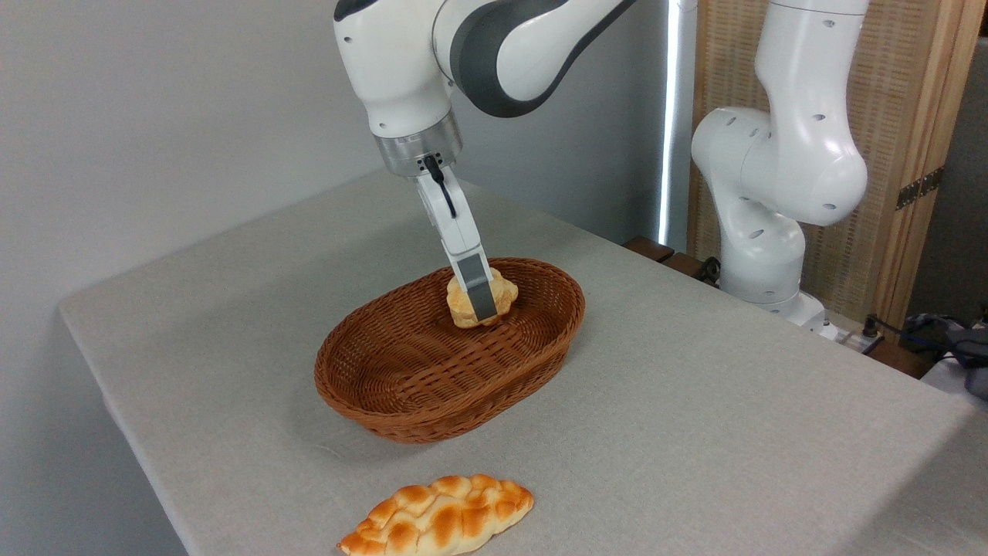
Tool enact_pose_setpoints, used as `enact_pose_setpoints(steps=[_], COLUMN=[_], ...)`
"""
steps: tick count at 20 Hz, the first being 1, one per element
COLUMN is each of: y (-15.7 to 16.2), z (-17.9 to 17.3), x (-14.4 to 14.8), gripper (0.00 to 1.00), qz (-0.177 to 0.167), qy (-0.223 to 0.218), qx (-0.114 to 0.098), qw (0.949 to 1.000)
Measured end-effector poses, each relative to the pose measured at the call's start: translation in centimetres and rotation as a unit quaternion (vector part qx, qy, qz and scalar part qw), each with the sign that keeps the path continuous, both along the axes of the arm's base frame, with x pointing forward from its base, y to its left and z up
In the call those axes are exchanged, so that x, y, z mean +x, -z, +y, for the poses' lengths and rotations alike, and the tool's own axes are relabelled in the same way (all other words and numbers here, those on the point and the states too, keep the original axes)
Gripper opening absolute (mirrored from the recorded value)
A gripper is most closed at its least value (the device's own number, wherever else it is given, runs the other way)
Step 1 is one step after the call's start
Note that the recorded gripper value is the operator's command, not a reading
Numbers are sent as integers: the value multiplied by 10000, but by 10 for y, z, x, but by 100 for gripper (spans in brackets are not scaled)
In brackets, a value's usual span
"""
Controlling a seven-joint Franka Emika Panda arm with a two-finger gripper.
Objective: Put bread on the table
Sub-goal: 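Adjust the fingers around the round bun and close the gripper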
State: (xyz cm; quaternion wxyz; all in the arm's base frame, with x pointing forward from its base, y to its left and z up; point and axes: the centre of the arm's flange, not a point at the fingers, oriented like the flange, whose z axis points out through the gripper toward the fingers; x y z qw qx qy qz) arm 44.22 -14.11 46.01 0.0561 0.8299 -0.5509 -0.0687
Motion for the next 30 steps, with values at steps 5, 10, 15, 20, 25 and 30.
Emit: enact_pose_setpoints(steps=[5,10,15,20,25,30], y=[1,3,0,-7,-10,-9], z=[0,0,0,2,2,1], x=[-1,-2,-1,-2,-2,-3], gripper=[100,100,100,100,100,100], qz=[14,40,-19,-98,-102,-79], qy=[0,-10,-42,-72,-123,-144], qx=[4,-9,-67,-107,-197,-237], qw=[10000,10000,10000,9999,9997,9996])
